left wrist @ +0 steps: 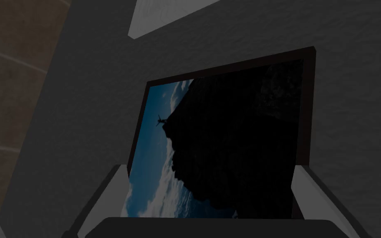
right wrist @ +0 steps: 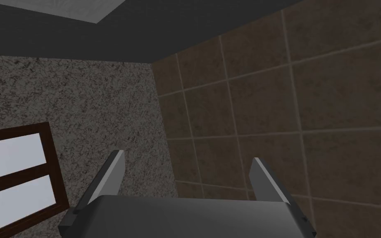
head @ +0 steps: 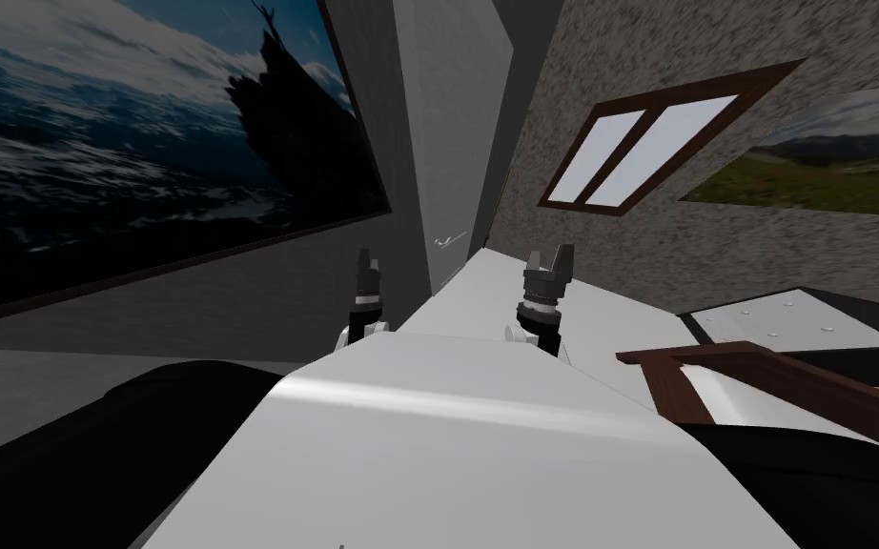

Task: Pull the door open

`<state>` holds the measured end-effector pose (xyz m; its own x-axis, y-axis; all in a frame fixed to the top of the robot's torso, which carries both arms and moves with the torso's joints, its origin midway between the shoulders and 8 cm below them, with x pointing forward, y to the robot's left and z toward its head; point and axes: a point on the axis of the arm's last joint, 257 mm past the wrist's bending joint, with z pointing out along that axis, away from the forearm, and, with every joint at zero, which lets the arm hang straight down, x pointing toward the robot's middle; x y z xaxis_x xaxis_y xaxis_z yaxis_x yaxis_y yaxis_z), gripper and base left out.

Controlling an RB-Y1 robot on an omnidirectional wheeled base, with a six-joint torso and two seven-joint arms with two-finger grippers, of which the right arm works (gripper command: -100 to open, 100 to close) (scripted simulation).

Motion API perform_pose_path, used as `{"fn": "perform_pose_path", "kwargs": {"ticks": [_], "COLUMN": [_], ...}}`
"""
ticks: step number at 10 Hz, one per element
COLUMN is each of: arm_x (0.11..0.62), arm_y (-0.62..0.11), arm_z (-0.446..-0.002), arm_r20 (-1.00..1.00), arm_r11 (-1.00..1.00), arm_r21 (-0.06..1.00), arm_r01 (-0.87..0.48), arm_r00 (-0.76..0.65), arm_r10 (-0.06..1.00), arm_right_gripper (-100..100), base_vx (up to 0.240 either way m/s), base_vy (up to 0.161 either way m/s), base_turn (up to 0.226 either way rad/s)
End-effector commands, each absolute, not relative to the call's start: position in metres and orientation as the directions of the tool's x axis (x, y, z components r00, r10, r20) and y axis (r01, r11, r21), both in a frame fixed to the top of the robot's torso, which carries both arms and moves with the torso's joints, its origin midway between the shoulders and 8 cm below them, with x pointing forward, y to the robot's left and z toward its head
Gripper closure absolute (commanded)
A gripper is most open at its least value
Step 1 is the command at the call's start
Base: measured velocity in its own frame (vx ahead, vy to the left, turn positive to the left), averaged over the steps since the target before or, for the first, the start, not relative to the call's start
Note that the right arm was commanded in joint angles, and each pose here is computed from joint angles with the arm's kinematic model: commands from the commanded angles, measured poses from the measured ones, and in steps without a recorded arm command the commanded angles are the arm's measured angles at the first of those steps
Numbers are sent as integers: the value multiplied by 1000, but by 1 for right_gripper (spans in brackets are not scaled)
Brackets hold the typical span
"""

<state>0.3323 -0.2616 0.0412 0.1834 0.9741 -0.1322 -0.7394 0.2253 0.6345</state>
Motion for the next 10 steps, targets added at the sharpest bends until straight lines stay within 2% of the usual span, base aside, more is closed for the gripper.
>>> {"fn": "perform_pose_path", "kwargs": {"ticks": [1,10], "arm_x": [341,389], "arm_y": [-261,-258], "arm_z": [31,-30], "arm_r20": [-133,-131], "arm_r11": [216,165], "arm_r21": [650,737], "arm_r01": [-729,-656], "arm_r00": [171,101], "arm_r10": [976,986], "arm_right_gripper": [-100,-100], "base_vx": [40,70], "base_vy": [-18,-56], "base_turn": [207,171]}}
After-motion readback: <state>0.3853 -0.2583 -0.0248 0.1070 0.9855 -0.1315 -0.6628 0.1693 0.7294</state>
